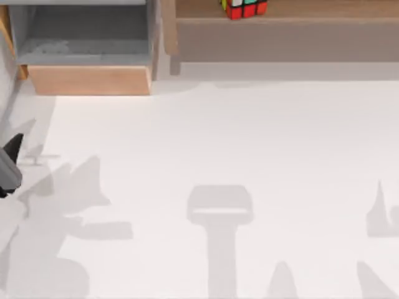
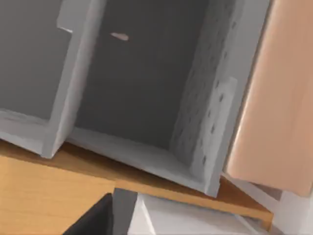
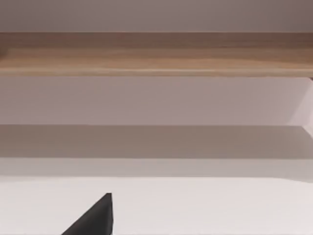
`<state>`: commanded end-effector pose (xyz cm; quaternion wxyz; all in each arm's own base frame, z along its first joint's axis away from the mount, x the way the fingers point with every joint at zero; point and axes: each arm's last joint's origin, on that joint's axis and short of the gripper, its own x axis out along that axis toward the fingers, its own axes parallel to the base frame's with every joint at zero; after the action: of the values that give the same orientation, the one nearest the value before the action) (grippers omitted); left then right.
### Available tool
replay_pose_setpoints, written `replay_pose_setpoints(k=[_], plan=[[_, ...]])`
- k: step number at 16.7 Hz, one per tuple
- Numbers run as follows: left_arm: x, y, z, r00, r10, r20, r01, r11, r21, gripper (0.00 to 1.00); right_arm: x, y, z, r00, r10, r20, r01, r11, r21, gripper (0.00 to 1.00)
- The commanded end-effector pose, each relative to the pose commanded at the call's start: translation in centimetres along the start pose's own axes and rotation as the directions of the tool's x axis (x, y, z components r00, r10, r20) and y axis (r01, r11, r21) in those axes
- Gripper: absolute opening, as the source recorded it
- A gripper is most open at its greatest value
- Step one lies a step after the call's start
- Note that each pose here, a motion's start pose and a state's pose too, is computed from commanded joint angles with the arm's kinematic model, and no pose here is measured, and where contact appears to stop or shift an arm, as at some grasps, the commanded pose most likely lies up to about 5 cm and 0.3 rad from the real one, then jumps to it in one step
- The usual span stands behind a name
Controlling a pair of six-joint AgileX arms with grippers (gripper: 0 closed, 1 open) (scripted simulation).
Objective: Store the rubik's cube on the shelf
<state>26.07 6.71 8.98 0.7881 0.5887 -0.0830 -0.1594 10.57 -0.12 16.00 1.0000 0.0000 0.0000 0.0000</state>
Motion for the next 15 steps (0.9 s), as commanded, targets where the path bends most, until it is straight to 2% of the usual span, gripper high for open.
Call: replay_pose_setpoints(k=[4, 8, 15], plan=[[-4.6, 1.1, -4.5, 0.983, 0.065, -0.174, -0.037, 0.987, 0.157, 1.0, 0.0, 0.0, 0.0, 1.0, 0.0, 0.0, 0.0, 1.0, 0.0, 1.0], [-6.5, 2.6, -8.2, 0.947, 0.14, -0.29, -0.056, 0.958, 0.281, 1.0, 0.0, 0.0, 0.0, 1.0, 0.0, 0.0, 0.0, 1.0, 0.0, 1.0], [-6.6, 2.8, -8.5, 0.943, 0.148, -0.298, -0.057, 0.954, 0.293, 1.0, 0.0, 0.0, 0.0, 1.0, 0.0, 0.0, 0.0, 1.0, 0.0, 1.0]])
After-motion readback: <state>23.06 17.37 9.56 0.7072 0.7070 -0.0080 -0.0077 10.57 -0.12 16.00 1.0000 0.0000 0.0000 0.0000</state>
